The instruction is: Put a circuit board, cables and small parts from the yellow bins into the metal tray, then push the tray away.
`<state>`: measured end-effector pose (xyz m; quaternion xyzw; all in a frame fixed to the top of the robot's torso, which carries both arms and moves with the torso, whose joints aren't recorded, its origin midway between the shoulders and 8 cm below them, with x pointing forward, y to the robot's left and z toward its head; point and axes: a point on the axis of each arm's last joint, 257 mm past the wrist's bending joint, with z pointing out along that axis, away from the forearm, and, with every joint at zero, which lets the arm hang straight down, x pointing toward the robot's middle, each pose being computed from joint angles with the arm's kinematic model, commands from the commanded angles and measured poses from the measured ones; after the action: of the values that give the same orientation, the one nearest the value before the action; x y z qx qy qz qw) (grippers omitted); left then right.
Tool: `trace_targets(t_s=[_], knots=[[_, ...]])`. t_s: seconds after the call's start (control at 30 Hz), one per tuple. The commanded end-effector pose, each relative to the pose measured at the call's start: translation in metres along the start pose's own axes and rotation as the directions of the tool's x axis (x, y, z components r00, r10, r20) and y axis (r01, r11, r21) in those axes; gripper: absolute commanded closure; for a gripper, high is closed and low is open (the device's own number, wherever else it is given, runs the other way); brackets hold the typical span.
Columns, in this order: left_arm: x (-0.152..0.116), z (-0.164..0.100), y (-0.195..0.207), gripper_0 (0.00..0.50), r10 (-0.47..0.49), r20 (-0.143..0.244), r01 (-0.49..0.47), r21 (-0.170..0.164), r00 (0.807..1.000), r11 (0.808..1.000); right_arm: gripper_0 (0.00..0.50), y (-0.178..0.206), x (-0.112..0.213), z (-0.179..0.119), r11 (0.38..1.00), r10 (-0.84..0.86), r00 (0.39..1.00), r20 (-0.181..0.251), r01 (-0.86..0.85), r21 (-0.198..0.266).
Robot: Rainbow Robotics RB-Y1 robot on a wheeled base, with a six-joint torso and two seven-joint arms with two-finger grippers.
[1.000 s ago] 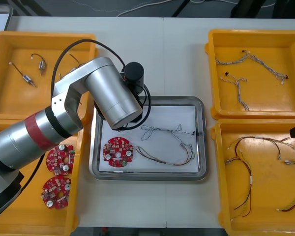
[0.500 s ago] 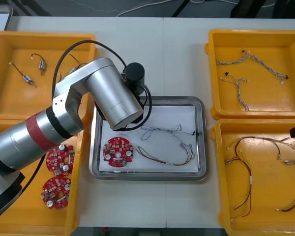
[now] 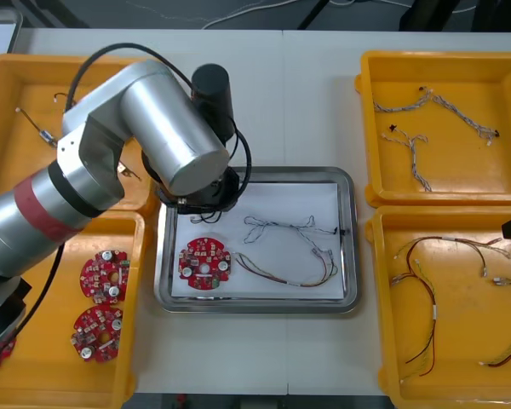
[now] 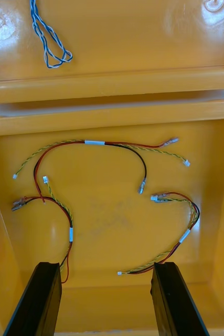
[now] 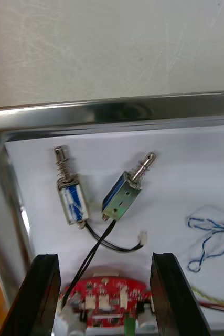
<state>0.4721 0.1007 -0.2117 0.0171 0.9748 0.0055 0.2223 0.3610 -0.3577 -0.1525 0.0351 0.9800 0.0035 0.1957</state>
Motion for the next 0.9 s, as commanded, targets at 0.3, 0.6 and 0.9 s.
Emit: trace_targets(t_s=[0.3, 0.6, 0.9], knots=[[-0.041, -0.116, 0.086, 0.0, 0.074, 0.074, -0.074, -0.008, 0.994, 0.997, 0.0, -0.012, -0.005, -0.014, 0.999, 0.017, 0.999, 0.031, -0.018, 0.036], [-0.037, -0.138, 0.161, 0.0, 0.053, 0.091, -0.051, -0.034, 0.994, 0.998, 0.0, 0.031, 0.006, -0.012, 0.996, -0.07, 0.998, 0.007, 0.07, -0.06], [-0.011, -0.137, 0.233, 0.0, 0.056, 0.078, -0.053, -0.046, 0.995, 0.998, 0.0, 0.068, 0.015, -0.008, 0.97, -0.231, 0.973, 0.003, 0.231, -0.073]])
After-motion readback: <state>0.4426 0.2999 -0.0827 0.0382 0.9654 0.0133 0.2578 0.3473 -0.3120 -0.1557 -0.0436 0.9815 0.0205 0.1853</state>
